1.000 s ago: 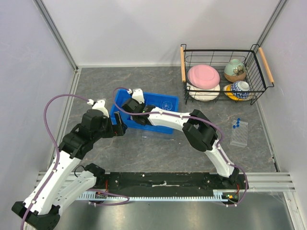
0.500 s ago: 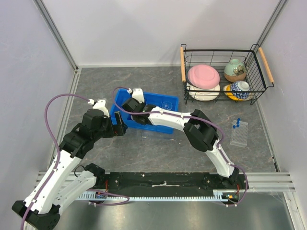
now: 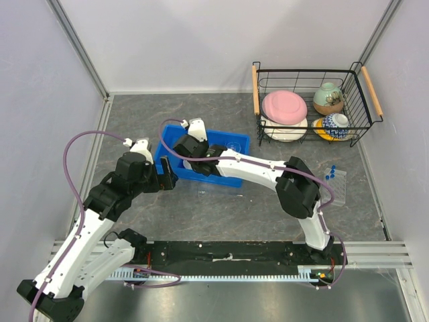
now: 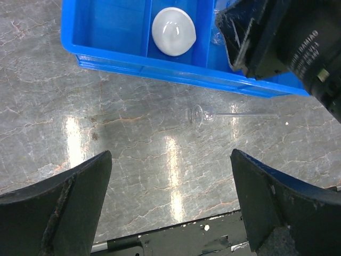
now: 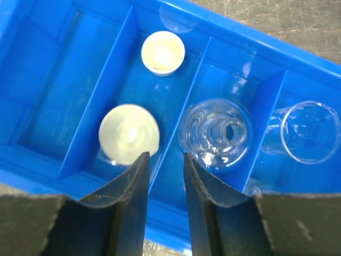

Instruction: Organize the chemistry lab equipment

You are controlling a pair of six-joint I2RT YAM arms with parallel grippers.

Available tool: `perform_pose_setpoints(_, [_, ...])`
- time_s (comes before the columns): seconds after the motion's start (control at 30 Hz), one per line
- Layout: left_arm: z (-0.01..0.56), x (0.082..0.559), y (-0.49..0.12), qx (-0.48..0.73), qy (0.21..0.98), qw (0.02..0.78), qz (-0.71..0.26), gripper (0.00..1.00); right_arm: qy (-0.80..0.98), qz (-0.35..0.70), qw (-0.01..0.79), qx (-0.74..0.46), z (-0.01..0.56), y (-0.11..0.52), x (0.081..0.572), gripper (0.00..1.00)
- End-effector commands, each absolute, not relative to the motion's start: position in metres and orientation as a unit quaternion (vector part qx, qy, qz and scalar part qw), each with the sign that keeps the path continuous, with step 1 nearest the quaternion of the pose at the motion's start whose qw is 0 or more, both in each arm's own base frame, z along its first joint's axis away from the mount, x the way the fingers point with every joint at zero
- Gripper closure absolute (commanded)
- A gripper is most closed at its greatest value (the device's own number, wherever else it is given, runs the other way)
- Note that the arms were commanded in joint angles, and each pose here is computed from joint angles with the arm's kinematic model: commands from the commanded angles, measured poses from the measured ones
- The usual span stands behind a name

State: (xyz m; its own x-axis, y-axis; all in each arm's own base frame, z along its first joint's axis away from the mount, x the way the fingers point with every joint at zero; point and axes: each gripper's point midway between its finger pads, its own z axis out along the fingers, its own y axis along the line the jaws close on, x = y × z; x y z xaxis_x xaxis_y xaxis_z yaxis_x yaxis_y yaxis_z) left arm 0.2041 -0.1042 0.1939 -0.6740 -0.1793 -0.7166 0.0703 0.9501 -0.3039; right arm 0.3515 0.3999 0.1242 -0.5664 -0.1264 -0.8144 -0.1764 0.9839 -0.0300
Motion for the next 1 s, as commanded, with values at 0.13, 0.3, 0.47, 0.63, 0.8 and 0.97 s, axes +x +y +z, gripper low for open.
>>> perform_pose_setpoints(0.13, [0.207, 0.215, -0.099, -0.017, 0.896, 0.423, -0.131, 0.00, 0.880, 0.040, 0.464, -0.096, 0.145, 0.392, 0.315, 0.60])
perform_pose_setpoints(0.3, [0.208, 0.216, -0.096, -0.021, 0.896, 0.426, -0.125, 0.00, 0.883, 0.048, 0.456, -0.102, 0.138, 0.392, 0.305, 0.59])
perform_pose_setpoints(0.47, [0.213, 0.215, -0.095, -0.025, 0.893, 0.432, -0.125, 0.00, 0.880, 0.045, 0.463, -0.099, 0.136, 0.395, 0.309, 0.59])
perform_pose_setpoints(0.63, [0.216, 0.214, -0.091, -0.028, 0.893, 0.433, -0.118, 0.00, 0.879, 0.055, 0.464, -0.098, 0.141, 0.411, 0.322, 0.59])
perform_pose_setpoints(0.8, [0.219, 0.213, -0.088, -0.031, 0.892, 0.437, -0.114, 0.00, 0.885, 0.075, 0.448, -0.102, 0.132, 0.428, 0.321, 0.59])
perform_pose_setpoints(0.97, [0.219, 0.212, -0.086, -0.032, 0.892, 0.437, -0.111, 0.00, 0.891, 0.082, 0.436, -0.100, 0.119, 0.433, 0.319, 0.59])
